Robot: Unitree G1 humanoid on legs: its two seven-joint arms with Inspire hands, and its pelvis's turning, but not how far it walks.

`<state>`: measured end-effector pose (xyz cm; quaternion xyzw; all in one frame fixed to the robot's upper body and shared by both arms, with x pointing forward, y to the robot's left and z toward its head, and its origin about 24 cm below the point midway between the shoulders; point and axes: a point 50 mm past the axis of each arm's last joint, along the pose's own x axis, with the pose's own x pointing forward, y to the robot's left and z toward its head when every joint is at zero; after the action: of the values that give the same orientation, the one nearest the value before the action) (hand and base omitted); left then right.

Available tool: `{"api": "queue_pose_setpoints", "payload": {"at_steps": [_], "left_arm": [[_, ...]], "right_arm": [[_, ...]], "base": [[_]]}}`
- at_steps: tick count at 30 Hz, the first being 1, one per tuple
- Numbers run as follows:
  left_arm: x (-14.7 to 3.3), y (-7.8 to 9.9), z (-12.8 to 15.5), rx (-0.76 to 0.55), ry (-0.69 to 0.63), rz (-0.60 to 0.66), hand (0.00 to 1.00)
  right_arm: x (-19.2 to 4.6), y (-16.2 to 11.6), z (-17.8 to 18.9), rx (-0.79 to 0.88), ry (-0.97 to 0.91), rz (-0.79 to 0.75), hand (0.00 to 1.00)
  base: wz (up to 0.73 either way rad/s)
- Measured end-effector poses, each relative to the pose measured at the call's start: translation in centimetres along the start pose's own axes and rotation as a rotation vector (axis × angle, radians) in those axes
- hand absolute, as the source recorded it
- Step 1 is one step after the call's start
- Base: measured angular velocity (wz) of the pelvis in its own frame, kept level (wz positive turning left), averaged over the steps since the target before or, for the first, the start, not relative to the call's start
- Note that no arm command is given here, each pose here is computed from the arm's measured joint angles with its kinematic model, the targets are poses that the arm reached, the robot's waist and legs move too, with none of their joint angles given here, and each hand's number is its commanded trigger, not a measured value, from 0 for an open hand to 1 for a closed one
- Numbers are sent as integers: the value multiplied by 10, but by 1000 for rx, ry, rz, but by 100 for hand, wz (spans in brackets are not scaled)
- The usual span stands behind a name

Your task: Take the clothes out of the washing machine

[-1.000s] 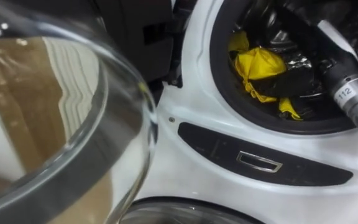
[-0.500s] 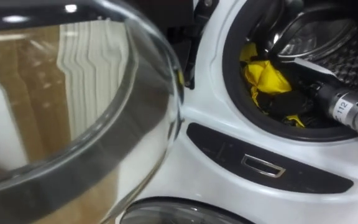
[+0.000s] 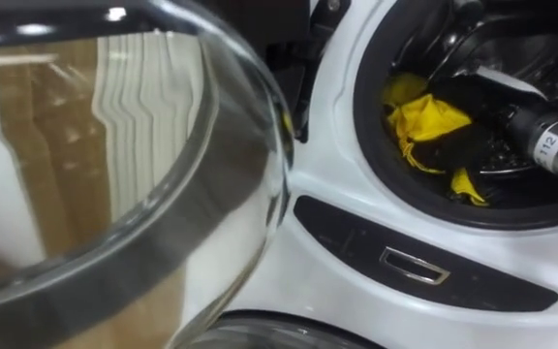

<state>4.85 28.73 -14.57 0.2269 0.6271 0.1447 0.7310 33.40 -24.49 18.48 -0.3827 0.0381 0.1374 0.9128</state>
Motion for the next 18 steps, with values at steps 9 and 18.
{"api": "queue_pose_setpoints", "payload": {"at_steps": [9,18], "left_arm": [[0,-1,-3,-19,-1,25,0],[-4,-12,-35,-129,43,21,0]], "right_arm": [[-23,5,27,-188,-73,-104,100],[-92,25,53,-104,-380,-160,100]], "base": [[-5],[-16]]}}
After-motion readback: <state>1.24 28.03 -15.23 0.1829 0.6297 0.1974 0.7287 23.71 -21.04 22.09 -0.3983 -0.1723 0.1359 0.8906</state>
